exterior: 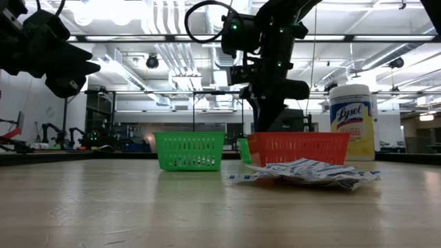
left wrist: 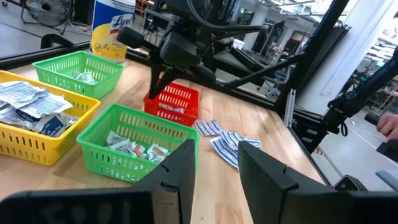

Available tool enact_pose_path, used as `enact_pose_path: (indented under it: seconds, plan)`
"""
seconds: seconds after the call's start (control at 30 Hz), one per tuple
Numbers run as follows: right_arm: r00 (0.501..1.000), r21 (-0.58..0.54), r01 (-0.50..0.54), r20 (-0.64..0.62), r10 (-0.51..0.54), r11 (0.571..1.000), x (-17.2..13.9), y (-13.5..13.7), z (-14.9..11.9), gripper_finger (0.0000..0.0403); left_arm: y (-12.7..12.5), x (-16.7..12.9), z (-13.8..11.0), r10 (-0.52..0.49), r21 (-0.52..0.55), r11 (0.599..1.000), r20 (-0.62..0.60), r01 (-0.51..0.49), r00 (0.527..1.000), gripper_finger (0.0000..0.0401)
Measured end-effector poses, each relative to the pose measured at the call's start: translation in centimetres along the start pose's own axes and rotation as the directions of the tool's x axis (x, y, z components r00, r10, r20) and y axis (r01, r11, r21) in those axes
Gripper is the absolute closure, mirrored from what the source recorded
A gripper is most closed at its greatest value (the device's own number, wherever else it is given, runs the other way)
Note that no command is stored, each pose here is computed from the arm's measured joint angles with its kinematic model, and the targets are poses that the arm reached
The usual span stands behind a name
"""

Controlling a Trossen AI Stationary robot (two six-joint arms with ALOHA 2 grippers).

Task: Pick & Place First Aid Supplies
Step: Adjust the red bin on the table, then put the blue bandage pack into the red bin

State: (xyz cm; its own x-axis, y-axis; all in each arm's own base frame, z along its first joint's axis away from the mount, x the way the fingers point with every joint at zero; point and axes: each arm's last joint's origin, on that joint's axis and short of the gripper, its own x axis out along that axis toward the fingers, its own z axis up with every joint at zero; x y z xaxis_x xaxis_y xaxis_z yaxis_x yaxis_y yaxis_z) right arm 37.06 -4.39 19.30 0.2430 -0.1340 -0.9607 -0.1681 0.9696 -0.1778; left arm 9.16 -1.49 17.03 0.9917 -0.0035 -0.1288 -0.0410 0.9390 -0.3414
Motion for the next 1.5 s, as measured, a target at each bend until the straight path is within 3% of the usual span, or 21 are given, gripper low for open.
enact_pose_path:
  seconds: [0.47,0.77,0.87,1.0,1.2,1.33,1.5]
  plan:
    - [0.999,0.0,-0.036,-0.006,0.036,0.999,-0.2,0.1,0.0,0.0394,0.0,0.0,0.0,0.0,0.0,1.0,0.0,0.0,1.0,0.0286]
    - [0.989,0.069,-0.086,-0.112,0.094,0.994,-4.4,1.7,0.9,0.0394,0.0,0.0,0.0,0.006,0.0,1.0,0.003,-0.006,1.0,0.0286]
    - [0.975,0.083,-0.188,-0.106,0.196,0.979,-5.8,2.9,1.4,0.0394,0.0,0.0,0.0,0.01,0.0,1.0,0.004,-0.01,1.0,0.0286]
    - [0.922,0.072,-0.377,-0.068,0.381,0.924,-7.0,5.0,2.1,0.0394,0.0,0.0,0.0,0.01,0.005,1.0,0.004,-0.01,1.0,0.0286]
    - [0.901,0.079,-0.418,-0.09,0.424,0.905,-7.6,8.8,2.5,0.0394,0.0,0.0,0.0,0.009,0.013,1.0,0.004,-0.009,1.0,0.0286]
    - [0.893,0.151,-0.412,-0.132,0.431,0.899,-7.5,11.4,2.1,0.0394,0.0,0.0,0.0,0.009,0.013,1.0,0.004,-0.009,1.0,0.0286]
    - [0.884,0.393,-0.334,-0.186,0.429,0.857,-7.3,13.6,1.5,0.0394,0.0,0.0,0.0,0.009,0.012,1.0,0.003,-0.009,1.0,0.0286]
